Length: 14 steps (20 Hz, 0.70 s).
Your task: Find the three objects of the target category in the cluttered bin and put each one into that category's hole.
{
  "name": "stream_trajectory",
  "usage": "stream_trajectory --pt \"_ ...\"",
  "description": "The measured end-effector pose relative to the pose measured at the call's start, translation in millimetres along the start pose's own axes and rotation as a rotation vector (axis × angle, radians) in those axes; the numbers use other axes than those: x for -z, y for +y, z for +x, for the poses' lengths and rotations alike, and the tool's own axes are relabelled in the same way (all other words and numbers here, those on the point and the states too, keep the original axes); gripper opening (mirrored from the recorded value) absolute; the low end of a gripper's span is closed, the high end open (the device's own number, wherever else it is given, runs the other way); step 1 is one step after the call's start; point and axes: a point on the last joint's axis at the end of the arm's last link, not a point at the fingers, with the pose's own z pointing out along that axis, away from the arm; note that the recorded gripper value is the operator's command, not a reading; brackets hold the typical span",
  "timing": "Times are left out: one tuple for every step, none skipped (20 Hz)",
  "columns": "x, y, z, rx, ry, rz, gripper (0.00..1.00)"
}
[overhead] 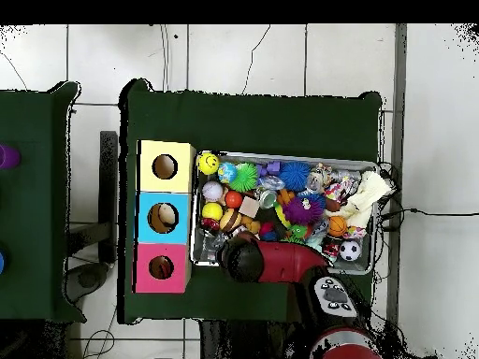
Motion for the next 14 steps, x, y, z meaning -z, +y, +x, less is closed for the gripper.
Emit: stream_trajectory --pt "0 0 -0.5 -0.001 0.000 -0.001 1.00" --pt "0 0 -1.0 -0.002 0.000 -0.001 1.00" --pt "0 -1 -1.7 -0.004 0.000 -0.001 1.00" --pt "0 -1 -3.0 -0.007 0.000 -0.001 1.00" --pt "0 -2 -4.4 -0.010 0.000 -0.001 1.00" --pt "0 -3 -5.8 -0.013 0.001 -0.002 1.00" --pt "0 -3 -7.1 -0.017 0.001 -0.002 1.00" --pt "0 -4 -8.1 -0.020 0.001 -0.003 1.00" --pt "0 -4 -8.9 -0.023 0.002 -0.003 1.00" --pt "0 -4 -9.8 -0.027 0.002 -0.004 1.00" --pt "0 -4 -10.9 -0.033 0.004 -0.004 1.00" --pt "0 -4 -11.2 -0.035 0.005 -0.003 1.00" --pt "0 -4 -11.5 -0.037 0.006 -0.003 1.00" --pt "1 -4 -11.8 -0.038 0.006 -0.003 1.00"
